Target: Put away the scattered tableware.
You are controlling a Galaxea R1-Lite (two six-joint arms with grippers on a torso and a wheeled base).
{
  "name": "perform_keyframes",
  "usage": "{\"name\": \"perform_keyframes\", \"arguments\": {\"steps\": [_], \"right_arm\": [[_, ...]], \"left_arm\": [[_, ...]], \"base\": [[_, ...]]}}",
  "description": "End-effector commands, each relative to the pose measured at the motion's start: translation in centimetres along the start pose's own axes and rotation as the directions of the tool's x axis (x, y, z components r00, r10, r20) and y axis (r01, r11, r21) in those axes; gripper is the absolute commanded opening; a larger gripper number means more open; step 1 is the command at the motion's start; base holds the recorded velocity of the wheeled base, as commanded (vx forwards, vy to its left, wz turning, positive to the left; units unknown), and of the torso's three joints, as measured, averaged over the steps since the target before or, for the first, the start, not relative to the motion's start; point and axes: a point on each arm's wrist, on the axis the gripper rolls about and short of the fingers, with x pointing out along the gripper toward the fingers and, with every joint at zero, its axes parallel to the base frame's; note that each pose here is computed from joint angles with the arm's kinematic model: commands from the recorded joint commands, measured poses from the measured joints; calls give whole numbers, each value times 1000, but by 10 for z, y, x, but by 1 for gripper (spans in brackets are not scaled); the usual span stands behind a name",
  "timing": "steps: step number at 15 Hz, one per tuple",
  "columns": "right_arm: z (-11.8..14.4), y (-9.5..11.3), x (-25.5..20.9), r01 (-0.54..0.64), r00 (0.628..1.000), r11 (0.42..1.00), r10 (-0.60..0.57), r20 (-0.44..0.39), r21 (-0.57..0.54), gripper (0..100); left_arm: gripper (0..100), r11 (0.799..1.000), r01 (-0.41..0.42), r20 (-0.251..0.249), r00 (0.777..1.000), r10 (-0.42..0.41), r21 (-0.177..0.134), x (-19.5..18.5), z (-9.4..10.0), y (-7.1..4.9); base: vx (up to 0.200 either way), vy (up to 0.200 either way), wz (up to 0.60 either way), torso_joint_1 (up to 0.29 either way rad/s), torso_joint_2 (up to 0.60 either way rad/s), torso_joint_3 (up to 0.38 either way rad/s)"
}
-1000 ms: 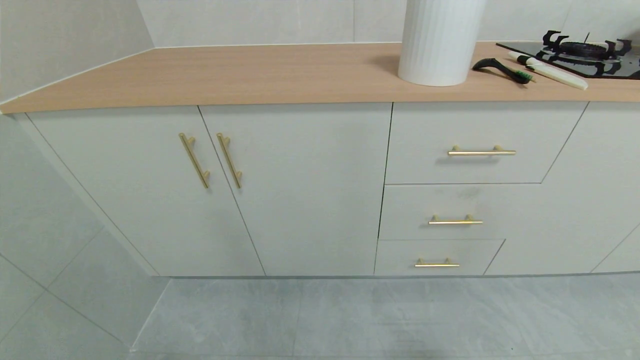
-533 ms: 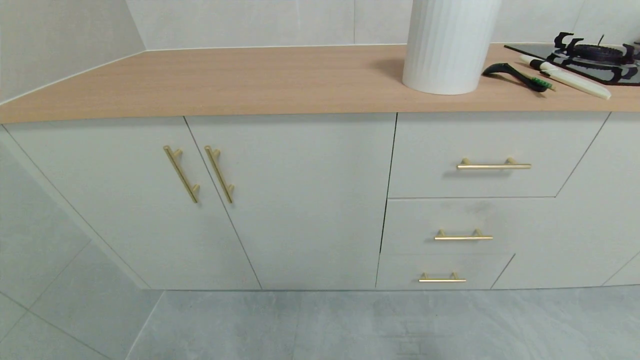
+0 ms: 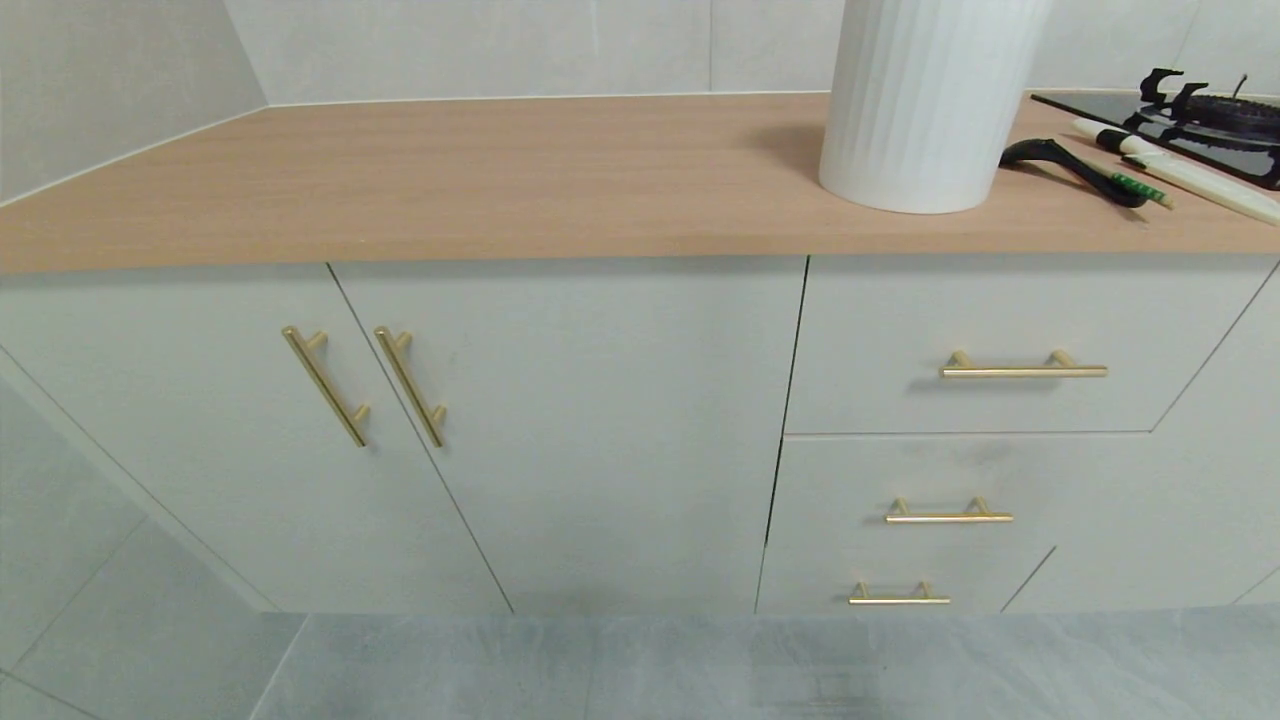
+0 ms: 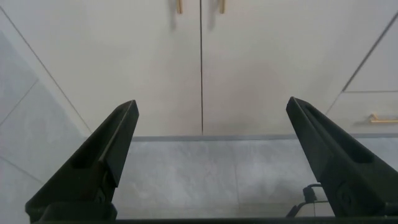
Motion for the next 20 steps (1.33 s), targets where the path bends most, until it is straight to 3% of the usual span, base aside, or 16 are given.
{"name": "perform_keyframes", "arguments": {"steps": [1,3,7,9,20], "right_arm": [[0,0,0,0,1000,1000,0,-1,0,100],[0,0,0,0,1000,1000,0,-1,0,100],[0,0,0,0,1000,1000,0,0,0,100],[0,0,0,2,1000,1000,-2,-1,-2,100],[0,0,0,0,1000,1000,0,-1,-3,100]], "left_arm": [[100,1000,0,-2,1000,0,3,0,0,0],[100,1000,0,-2,1000,0,21,0,0,0],[100,1000,0,0,1000,0,12,0,0,0],[100,1000,0,0,1000,0,-4,0,0,0],[100,1000,0,0,1000,0,-4,0,0,0]], "base": [[0,0,0,0,0,0],[0,-200,0,-2,5,5],[0,-200,0,4,2,-2],[0,0,0,0,0,0],[0,0,0,0,0,0]]}}
